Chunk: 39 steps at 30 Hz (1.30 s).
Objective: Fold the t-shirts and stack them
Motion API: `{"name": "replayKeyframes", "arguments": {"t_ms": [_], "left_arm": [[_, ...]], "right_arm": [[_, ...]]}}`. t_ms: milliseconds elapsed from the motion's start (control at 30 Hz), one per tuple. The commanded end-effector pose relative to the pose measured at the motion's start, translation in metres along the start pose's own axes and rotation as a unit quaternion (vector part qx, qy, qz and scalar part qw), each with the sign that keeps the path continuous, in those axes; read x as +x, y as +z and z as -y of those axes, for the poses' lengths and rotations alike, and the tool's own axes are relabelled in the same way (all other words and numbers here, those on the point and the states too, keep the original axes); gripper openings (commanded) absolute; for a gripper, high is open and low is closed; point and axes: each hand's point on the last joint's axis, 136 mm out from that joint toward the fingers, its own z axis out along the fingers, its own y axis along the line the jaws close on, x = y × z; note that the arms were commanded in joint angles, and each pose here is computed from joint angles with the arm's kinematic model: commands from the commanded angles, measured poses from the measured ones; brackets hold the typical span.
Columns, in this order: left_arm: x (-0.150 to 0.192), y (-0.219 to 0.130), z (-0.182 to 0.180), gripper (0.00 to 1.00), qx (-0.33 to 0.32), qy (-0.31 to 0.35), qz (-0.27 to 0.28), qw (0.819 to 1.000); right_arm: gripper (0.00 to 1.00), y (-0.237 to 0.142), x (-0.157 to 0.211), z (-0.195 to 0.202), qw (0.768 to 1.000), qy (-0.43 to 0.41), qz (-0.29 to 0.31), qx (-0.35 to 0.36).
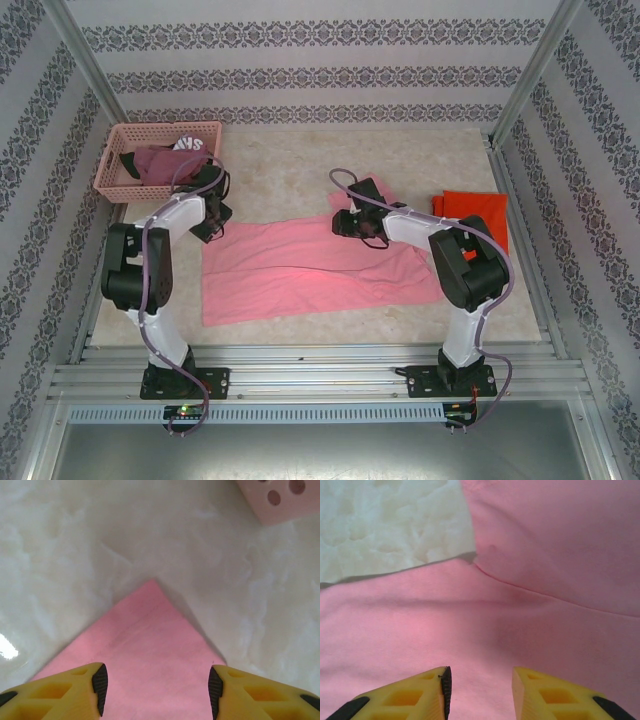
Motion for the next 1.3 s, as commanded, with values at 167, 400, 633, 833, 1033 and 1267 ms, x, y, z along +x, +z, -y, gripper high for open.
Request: {"name": "replayKeyframes", "arguments": {"t_ms": [167,400,633,833,1033,1267], "left_arm": [[-0.011,0.022,-0.005,0.55,-0.040,0.009,0.007,0.999],[-0.002,0.046,-0.011,0.52,-0.055,0.008,-0.013,0.998],[0.006,0.060,-0.019,0.26,-0.062,0.009,-0.031,0.998],[0.009,0.055,-0.018,0.01,-0.053,0.012,-0.040,0.998],[0.015,0.045,-0.027,0.00,-0.046,0.012,-0.044,0.998],[0.003,0.018,-0.015,0.33,-0.010,0.024,-0.024,0.999]], "right_arm": [[0.37,-0.011,-0.011,-0.002,1.000,-0.002,0.021,-0.012],[0.37,-0.011,-0.013,-0.005,1.000,-0.002,0.022,-0.017],[0.37,-0.018,-0.019,-0.005,0.999,-0.008,0.033,-0.012],[0.37,-0.030,-0.041,0.001,0.998,-0.023,0.063,0.012],[0.37,-0.041,-0.083,0.020,0.990,-0.042,0.112,0.080],[0.37,-0.041,-0.105,0.031,0.989,-0.028,0.120,0.086]]}}
